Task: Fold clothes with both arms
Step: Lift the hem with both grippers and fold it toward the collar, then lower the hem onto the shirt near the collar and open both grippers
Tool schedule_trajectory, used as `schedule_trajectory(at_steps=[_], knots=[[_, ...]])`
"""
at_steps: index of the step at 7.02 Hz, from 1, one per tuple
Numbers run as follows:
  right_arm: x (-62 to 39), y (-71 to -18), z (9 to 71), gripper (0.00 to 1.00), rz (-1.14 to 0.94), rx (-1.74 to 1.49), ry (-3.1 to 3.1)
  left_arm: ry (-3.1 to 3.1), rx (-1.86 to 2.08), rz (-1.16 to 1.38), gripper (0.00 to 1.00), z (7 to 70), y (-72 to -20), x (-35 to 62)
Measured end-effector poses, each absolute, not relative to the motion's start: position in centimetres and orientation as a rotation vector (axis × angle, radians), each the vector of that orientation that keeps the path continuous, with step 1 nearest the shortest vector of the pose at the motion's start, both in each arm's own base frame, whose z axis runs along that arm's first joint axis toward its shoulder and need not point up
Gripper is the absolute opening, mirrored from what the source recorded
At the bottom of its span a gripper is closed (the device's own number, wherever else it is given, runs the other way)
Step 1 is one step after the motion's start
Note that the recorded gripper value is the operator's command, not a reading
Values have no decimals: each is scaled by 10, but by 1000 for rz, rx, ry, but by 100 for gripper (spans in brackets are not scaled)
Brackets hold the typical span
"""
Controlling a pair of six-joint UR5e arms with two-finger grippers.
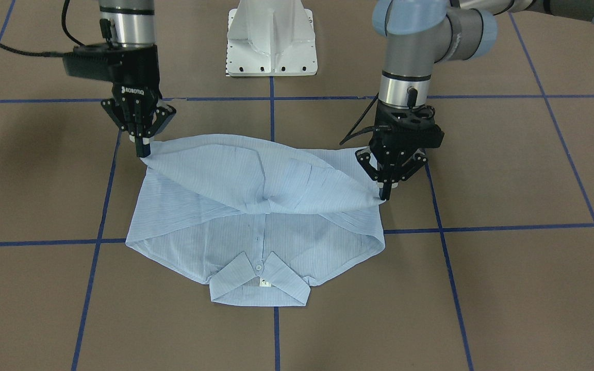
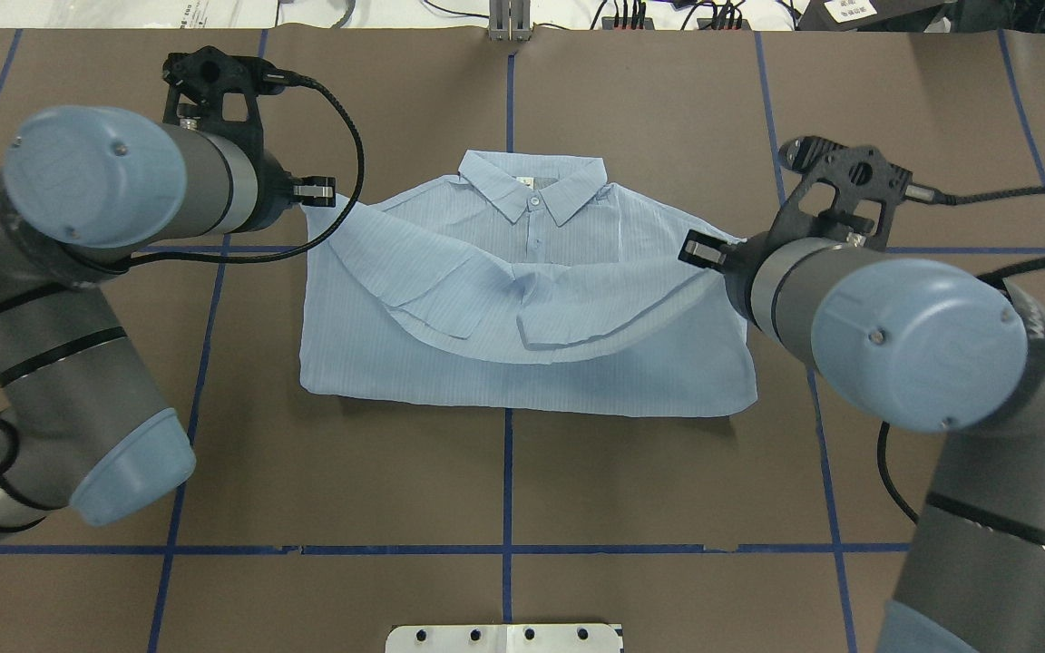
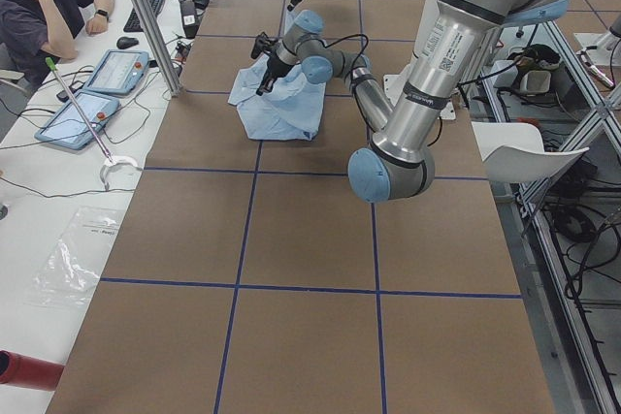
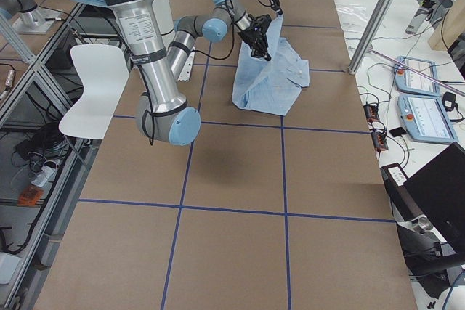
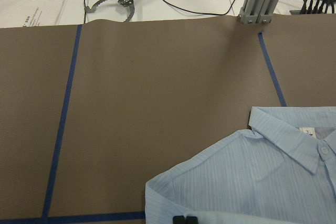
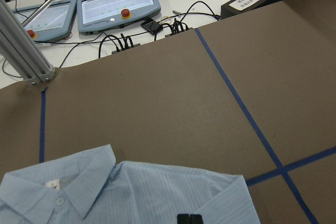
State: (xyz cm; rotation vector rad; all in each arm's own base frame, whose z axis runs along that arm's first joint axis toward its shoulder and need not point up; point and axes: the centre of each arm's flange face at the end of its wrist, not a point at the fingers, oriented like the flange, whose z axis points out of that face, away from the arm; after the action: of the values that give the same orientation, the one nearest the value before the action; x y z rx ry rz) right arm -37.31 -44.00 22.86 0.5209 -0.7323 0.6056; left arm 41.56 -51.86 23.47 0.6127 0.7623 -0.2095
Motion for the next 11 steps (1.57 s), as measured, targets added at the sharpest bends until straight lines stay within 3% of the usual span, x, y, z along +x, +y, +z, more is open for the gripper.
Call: schedule_trajectory(at_steps=[3, 7, 8, 9, 11], knots=[[-420, -514, 322, 0, 621, 531, -645, 693, 634, -223, 0, 287, -571, 474], [-438, -523, 360, 0, 611, 513, -598, 631, 649, -188, 0, 326, -586, 504], [-442, -520, 360, 94, 604, 511, -600, 635, 650, -185, 70, 325, -584, 505], [-446, -517, 361, 100, 596, 508, -600, 648, 657, -182, 100, 325, -583, 505], [-449, -512, 356, 100, 571, 503, -612, 750, 750, -105, 100, 334, -571, 490]])
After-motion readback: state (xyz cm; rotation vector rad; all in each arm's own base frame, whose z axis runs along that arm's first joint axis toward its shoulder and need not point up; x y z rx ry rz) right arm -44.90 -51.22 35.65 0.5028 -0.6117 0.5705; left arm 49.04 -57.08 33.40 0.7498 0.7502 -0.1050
